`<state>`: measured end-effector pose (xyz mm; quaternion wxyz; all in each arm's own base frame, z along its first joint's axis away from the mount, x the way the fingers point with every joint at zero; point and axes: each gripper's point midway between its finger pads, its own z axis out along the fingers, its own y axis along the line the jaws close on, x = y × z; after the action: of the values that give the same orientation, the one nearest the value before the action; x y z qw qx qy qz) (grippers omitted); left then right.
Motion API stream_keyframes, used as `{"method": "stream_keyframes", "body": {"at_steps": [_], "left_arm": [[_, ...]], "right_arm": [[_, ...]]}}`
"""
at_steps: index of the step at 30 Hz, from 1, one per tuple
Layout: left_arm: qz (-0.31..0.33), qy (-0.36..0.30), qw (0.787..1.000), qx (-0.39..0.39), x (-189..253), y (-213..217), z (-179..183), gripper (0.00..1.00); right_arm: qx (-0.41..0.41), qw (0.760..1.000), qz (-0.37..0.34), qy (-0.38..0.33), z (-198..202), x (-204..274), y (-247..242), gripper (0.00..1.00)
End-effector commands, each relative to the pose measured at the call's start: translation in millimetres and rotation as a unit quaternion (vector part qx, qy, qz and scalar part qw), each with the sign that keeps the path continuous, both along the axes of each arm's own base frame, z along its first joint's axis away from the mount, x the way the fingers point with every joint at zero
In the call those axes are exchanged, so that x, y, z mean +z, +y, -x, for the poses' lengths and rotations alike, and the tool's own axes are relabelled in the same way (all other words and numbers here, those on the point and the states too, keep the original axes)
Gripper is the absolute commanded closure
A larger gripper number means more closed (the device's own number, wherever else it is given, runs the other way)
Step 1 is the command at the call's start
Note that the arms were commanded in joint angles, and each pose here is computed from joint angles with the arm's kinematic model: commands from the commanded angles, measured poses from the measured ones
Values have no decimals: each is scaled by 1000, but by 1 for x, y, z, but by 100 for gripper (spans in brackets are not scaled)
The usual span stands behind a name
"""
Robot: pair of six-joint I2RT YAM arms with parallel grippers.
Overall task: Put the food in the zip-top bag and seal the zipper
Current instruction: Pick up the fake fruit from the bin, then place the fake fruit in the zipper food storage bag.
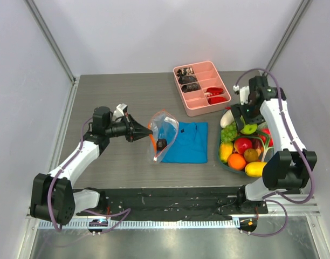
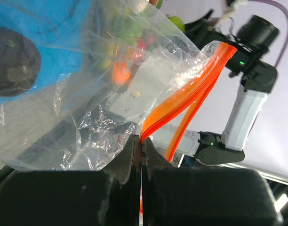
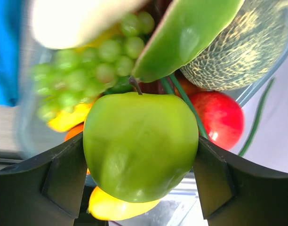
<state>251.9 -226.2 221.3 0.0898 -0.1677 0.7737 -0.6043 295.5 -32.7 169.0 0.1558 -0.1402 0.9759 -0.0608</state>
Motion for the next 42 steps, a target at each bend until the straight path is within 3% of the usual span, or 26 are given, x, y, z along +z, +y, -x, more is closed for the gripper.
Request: {"method": "stream_keyframes", "body": {"at_steps": [1, 3, 7, 11, 20, 25, 28, 29, 31, 37, 42], "left_arm": [[-2, -33, 999, 1, 14, 1, -2, 100], [-2, -30, 1000, 1, 13, 1, -1, 100], [-3, -33, 999, -1, 15, 1, -1, 100], [-5, -32, 999, -2, 15, 1, -3, 100], [-11, -39, 999, 0, 17, 1, -5, 100], [-11, -35, 999, -4, 21, 2, -2, 100], [-11, -37, 999, -6, 24, 1, -2, 100], [-11, -38, 999, -6, 24, 1, -2, 100], [-11, -37, 999, -6, 23, 1, -2, 100], [-13, -35, 999, -7, 21, 1, -3, 100], [-14, -40, 999, -7, 22, 1, -3, 100]], "right_arm": [[85, 986, -94, -105, -3, 82, 47, 48], [132, 973, -140, -125, -2, 108, 79, 49], [235, 925, -245, -171, 6, 157, 166, 50], [355, 861, -301, -206, 22, 191, 259, 50], [480, 810, -285, -179, 46, 177, 361, 50], [506, 818, -230, -150, 49, 135, 374, 47], [495, 836, -188, -143, 40, 112, 361, 28], [493, 839, -183, -141, 40, 109, 359, 12], [486, 840, -190, -149, 42, 116, 358, 1], [469, 839, -207, -182, 51, 153, 347, 0], [426, 862, -199, -189, 60, 157, 297, 0]]}}
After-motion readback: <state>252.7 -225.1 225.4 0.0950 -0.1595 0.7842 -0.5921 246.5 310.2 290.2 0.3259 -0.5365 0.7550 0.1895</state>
